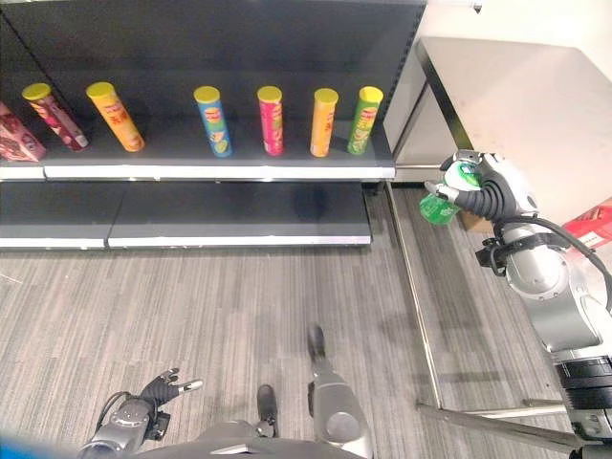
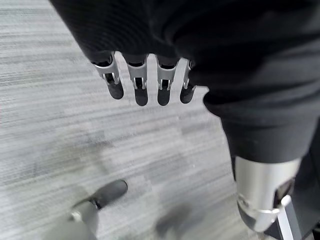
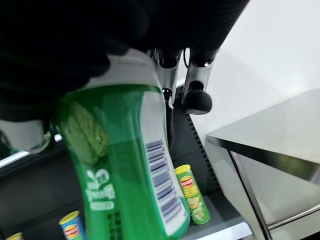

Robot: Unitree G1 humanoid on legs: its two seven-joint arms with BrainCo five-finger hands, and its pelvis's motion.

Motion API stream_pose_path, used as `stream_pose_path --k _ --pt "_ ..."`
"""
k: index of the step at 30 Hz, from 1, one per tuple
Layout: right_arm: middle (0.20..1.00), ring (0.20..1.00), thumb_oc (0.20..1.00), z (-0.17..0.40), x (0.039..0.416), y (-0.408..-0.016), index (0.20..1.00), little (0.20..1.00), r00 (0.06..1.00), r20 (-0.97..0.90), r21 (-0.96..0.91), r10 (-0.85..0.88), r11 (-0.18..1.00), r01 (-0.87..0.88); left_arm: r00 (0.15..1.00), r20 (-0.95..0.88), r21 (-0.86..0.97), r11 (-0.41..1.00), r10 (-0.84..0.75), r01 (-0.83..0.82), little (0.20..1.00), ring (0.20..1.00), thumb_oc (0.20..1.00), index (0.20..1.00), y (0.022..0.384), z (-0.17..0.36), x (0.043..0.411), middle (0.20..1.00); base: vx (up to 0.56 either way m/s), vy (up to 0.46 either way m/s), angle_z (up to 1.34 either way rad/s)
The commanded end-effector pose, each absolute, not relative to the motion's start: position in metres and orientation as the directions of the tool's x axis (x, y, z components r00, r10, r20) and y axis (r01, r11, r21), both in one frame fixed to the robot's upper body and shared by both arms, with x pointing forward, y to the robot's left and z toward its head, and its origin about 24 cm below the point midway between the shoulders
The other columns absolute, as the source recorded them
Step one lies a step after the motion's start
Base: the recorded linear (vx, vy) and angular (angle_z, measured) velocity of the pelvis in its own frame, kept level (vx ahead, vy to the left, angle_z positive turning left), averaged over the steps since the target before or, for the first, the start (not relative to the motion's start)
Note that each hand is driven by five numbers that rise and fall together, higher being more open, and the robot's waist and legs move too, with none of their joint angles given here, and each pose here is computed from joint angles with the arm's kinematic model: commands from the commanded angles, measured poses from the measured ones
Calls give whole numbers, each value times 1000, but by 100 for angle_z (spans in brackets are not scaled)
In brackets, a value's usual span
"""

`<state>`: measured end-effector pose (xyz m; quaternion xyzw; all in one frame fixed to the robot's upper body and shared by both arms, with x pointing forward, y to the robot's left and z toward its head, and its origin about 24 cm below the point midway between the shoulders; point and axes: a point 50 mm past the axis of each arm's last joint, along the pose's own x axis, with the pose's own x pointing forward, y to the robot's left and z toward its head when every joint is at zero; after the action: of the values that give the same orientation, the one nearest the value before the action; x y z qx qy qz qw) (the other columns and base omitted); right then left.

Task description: Put the goods on the table back onto the shelves and tidy them up.

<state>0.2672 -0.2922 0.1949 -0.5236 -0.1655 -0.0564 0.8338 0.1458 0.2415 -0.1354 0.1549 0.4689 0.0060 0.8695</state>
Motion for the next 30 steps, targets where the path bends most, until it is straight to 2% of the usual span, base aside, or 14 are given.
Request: stream_pose_path --k 1,8,17,27,30 --pt "200 200 200 243 255 -309 200 200 870 489 -833 68 334 442 617 -771 321 934 161 157 1000 1000 1000 1000 253 -125 150 1000 314 -102 57" --pt "200 200 200 265 236 -316 200 200 850 520 -839 85 240 489 606 -785 291 940 129 177 1000 1000 1000 1000 243 -130 146 1000 266 -126 71" --pt "200 200 200 280 227 -308 200 200 839 525 -844 147 222 489 620 -774 264 956 129 131 1000 1000 1000 1000 240 -128 151 1000 169 -147 11" --pt "200 200 200 280 229 -300 200 200 824 538 -836 179 240 493 617 -774 256 962 145 95 1000 1000 1000 1000 244 -127 150 1000 94 75 -41" --pt "200 200 200 277 228 -302 200 200 813 564 -816 146 248 521 607 -779 283 952 159 114 1000 1000 1000 1000 245 -130 147 1000 243 477 -21"
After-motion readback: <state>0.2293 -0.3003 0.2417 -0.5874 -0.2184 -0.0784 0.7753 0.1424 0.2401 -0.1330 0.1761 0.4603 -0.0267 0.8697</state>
